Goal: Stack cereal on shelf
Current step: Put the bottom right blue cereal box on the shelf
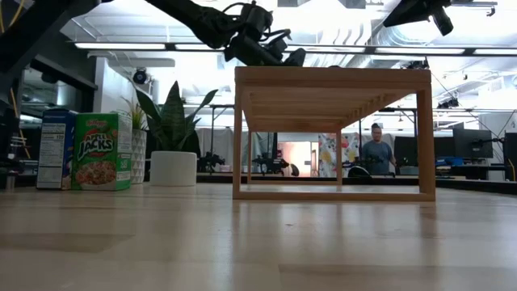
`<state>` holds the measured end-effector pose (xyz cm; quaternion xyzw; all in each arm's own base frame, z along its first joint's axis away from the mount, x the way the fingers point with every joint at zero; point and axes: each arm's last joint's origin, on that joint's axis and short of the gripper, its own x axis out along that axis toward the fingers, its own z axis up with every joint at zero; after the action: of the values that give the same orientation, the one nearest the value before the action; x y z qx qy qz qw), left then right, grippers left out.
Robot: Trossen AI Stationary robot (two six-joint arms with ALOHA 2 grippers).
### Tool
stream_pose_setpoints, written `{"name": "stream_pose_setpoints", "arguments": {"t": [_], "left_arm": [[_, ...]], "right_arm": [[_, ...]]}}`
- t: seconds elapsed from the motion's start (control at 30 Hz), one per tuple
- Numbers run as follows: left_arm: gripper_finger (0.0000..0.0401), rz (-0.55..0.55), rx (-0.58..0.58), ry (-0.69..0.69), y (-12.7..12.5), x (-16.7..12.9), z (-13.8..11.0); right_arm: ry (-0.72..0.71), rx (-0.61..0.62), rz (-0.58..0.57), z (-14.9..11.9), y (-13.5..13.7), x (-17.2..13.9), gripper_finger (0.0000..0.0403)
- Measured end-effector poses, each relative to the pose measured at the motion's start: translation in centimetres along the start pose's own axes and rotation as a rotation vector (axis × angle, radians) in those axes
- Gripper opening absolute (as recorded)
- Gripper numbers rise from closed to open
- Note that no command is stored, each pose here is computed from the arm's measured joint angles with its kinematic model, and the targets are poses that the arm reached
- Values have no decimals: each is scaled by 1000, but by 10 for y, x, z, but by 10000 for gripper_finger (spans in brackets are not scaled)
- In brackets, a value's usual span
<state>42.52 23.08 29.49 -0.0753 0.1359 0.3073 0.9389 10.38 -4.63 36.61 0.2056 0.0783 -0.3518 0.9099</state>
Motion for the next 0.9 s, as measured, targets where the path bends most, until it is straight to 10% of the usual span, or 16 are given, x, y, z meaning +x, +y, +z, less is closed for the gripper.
{"name": "stream_pose_setpoints", "arguments": {"t": [0.9], "left_arm": [[230,-85,-23,26,-8,-5,1]], "right_arm": [[0,0,0,0,0,0,0]]}}
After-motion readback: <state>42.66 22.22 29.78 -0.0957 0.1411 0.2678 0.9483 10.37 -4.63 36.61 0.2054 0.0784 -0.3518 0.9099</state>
